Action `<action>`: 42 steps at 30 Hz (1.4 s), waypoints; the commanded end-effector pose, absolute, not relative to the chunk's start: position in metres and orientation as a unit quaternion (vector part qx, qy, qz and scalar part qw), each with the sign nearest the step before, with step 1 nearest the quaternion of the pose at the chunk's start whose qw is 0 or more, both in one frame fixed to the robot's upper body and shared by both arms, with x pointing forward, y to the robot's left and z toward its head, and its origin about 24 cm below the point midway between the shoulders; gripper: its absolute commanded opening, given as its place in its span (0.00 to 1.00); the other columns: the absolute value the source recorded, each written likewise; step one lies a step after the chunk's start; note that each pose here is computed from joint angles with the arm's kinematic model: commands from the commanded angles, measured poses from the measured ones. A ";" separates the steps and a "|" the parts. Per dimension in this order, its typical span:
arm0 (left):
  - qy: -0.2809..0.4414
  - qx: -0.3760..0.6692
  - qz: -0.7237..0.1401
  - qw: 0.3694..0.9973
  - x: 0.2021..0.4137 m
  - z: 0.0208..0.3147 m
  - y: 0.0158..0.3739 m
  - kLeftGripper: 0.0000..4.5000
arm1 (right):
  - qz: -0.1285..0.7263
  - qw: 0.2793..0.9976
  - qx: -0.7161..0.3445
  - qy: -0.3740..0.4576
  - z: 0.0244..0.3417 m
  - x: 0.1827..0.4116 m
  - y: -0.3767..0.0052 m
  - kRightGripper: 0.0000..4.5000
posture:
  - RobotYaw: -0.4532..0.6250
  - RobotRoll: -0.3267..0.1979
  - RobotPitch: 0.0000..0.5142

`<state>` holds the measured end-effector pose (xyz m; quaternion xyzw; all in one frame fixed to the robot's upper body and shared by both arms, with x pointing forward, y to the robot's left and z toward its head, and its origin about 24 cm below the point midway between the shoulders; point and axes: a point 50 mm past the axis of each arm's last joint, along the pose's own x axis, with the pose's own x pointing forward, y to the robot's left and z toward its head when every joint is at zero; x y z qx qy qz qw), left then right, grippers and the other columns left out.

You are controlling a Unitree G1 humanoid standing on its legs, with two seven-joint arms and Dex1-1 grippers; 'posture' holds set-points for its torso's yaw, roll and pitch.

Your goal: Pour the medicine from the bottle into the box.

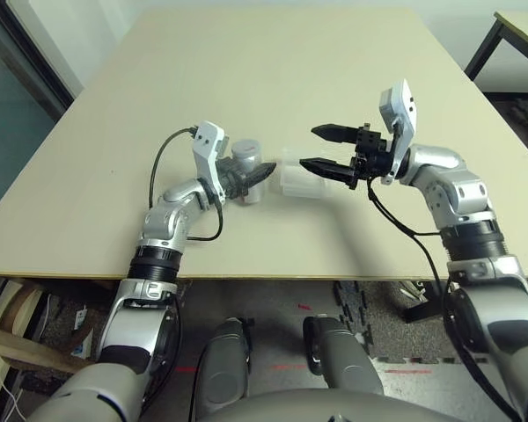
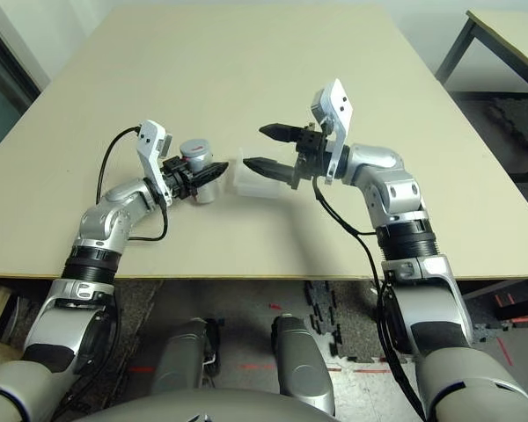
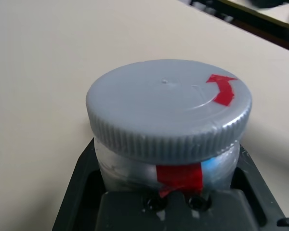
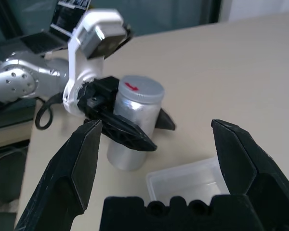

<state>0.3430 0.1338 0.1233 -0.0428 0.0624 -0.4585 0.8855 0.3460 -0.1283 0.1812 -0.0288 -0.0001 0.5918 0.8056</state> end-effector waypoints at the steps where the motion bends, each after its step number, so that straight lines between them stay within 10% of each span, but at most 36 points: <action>1: 0.047 -0.013 -0.490 0.870 0.343 0.130 0.125 0.59 | 0.605 0.795 -0.029 0.025 0.182 0.350 -0.120 1.00 | 0.27 0.62 0.19; 23: 0.016 0.013 -0.517 0.856 0.347 0.131 0.106 0.59 | 0.634 0.772 -0.020 0.041 0.186 0.361 -0.087 1.00 | 0.28 0.62 0.17; 30: 0.017 0.013 -0.516 0.856 0.347 0.130 0.106 0.59 | 0.637 0.770 -0.021 0.040 0.185 0.361 -0.085 0.57 | 0.28 0.62 0.17; 42: 0.020 0.011 -0.520 0.854 0.346 0.130 0.106 0.59 | 0.668 0.742 -0.027 0.036 0.182 0.357 -0.084 0.57 | 0.28 0.62 0.18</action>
